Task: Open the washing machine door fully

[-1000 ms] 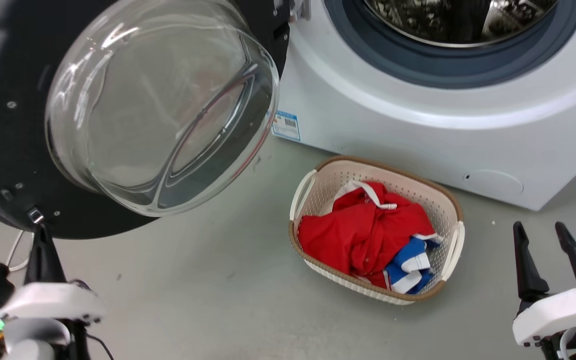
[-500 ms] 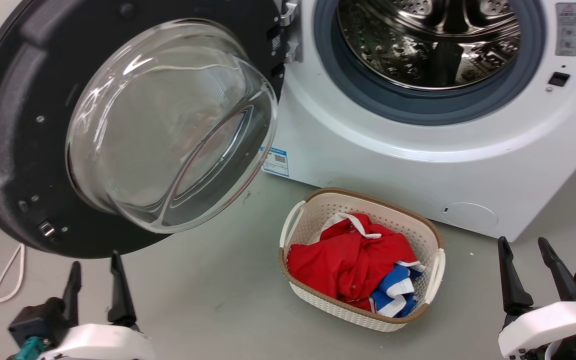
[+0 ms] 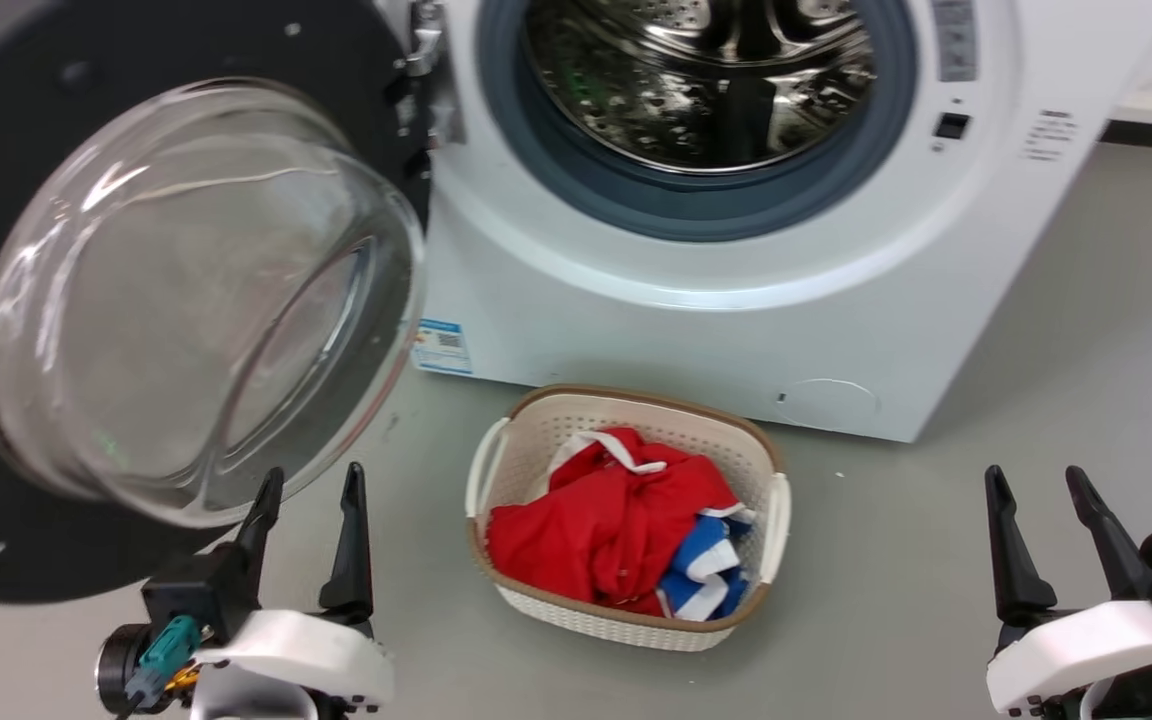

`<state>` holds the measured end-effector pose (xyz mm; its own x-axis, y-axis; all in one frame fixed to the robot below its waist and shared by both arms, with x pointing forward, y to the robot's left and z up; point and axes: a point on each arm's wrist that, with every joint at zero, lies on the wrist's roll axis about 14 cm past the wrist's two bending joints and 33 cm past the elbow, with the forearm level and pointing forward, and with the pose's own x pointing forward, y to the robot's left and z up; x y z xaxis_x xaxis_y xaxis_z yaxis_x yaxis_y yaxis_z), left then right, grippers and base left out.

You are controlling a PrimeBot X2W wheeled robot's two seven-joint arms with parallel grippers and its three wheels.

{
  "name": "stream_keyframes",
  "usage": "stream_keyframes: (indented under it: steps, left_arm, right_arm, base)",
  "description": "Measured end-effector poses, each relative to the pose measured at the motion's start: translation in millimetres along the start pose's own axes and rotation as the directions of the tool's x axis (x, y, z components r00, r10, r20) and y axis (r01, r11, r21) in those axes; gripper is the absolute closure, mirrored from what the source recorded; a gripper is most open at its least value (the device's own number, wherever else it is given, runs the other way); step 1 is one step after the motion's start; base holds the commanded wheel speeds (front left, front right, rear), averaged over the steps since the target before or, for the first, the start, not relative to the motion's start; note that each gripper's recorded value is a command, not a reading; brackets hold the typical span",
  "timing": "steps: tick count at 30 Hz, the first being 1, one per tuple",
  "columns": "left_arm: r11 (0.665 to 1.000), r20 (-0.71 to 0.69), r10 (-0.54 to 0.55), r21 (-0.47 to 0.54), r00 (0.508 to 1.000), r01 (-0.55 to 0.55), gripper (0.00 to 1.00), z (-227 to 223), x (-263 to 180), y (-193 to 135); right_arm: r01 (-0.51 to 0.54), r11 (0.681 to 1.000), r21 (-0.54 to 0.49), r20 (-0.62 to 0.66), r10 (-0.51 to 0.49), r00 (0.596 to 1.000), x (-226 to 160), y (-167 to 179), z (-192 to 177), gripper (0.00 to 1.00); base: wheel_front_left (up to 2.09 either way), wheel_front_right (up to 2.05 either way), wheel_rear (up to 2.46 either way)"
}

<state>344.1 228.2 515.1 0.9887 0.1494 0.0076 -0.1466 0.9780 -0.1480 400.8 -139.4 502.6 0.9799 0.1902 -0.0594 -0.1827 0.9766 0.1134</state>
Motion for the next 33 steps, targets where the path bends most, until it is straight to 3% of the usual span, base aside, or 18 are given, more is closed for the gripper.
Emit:
stream_keyframes:
  steps: [16,33]
  left_arm:
    - [0.969,-0.038,-0.247,0.014,0.968,0.248,0.00,-19.7,37.9,-86.1]
    - [0.971,-0.035,-0.231,0.058,0.972,0.233,0.00,-24.0,39.5,-83.4]
  right_arm:
    - [0.168,0.985,-0.028,0.054,-0.166,0.985,-54.1,-50.1,15.5,0.00]
    - [0.136,0.989,-0.053,0.081,-0.131,0.988,-47.9,-45.6,24.0,0.00]
  base:
    - [0.00,0.00,0.00]
    - [0.00,0.00,0.00]
